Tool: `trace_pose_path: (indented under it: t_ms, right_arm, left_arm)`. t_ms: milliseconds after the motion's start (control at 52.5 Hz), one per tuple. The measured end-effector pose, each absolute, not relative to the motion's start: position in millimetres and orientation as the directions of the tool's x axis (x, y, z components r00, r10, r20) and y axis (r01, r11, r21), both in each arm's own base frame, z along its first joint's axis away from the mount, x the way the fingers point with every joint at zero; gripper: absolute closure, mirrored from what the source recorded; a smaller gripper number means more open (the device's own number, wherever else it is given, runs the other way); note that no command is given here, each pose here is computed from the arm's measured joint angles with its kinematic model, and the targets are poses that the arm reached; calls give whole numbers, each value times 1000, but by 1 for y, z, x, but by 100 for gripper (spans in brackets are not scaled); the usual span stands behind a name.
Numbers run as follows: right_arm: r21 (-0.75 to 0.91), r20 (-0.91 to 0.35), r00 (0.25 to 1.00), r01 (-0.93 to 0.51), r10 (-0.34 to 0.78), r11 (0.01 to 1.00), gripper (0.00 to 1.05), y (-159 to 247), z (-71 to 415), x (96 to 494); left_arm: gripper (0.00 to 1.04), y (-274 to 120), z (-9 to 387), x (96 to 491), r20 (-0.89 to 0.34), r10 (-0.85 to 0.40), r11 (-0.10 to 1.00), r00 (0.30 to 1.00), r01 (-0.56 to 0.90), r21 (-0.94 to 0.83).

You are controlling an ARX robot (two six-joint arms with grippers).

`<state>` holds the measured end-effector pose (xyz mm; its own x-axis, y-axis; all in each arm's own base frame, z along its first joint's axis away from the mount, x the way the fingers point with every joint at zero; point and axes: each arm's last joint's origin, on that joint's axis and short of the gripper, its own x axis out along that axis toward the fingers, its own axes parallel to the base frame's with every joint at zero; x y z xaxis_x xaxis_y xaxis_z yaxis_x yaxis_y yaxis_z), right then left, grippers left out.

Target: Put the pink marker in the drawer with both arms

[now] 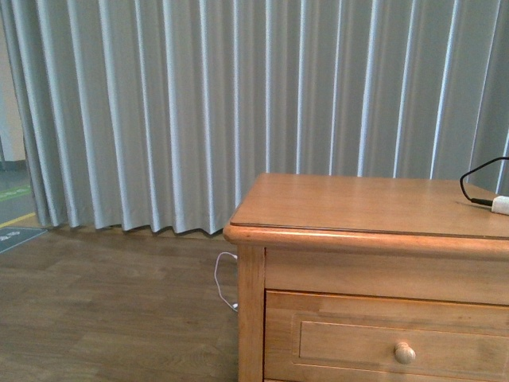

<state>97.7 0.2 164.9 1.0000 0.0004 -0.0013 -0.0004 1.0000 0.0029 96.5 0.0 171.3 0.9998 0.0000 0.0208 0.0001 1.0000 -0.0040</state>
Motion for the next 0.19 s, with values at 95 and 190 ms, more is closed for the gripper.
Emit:
trace_pose_path:
  t_ms: [95, 190]
  right_arm:
    - [3, -1, 1000, 0, 0, 1000, 9, 0, 165, 98]
    - [3, -1, 1000, 0, 0, 1000, 9, 0, 165, 98]
  left_arm:
    - [6, 0, 171, 96, 21, 0, 1000, 1000, 0, -4]
    - [6, 0, 171, 96, 21, 0, 1000, 1000, 0, -4]
